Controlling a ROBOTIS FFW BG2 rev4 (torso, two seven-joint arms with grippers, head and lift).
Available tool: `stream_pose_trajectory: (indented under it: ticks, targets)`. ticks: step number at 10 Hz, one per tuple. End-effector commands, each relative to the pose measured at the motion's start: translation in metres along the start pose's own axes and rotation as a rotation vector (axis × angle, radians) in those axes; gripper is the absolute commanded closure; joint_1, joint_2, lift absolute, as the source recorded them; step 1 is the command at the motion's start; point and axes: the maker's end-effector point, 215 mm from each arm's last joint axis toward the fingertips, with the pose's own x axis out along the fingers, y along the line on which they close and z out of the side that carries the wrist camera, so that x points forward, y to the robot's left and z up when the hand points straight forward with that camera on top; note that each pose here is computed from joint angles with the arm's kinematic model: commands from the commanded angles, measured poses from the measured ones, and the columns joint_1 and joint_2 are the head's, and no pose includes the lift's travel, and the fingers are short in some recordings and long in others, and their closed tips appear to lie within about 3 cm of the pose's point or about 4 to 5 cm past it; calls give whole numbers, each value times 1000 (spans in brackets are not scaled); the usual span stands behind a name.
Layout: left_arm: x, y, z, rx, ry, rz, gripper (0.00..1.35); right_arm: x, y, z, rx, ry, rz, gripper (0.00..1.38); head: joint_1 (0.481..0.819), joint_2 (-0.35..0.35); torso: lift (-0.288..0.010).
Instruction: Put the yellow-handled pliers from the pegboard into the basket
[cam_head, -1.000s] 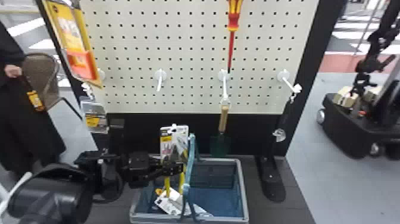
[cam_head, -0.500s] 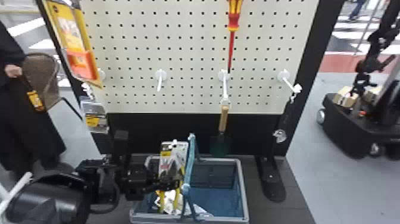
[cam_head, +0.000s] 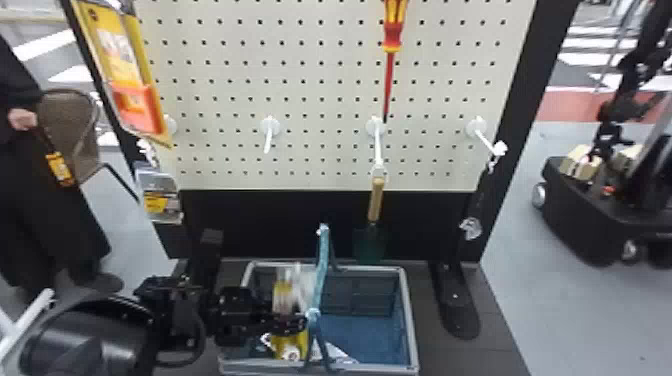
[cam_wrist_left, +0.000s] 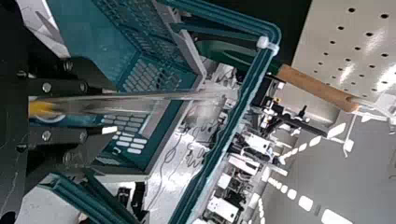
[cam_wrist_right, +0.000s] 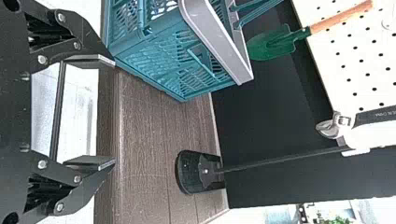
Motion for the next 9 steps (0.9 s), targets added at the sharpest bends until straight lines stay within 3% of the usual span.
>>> stream_pose_trajectory:
  ticks: [1, 2, 4, 9]
  targets:
    - [-2, 2, 17, 29, -49, 6, 133, 0, 1, 0, 4, -1, 0, 525, 549, 0, -100]
    - [-3, 4, 23, 46, -57, 13, 45, 0, 1, 0, 4, -1, 0, 525, 549, 0, -100]
    - [-4, 5, 21, 38, -68, 20, 242, 0, 1, -1, 4, 1, 0, 525, 549, 0, -100]
    - [-5, 5, 24, 43, -78, 23, 268, 0, 1, 0, 3, -2, 0, 525, 549, 0, -100]
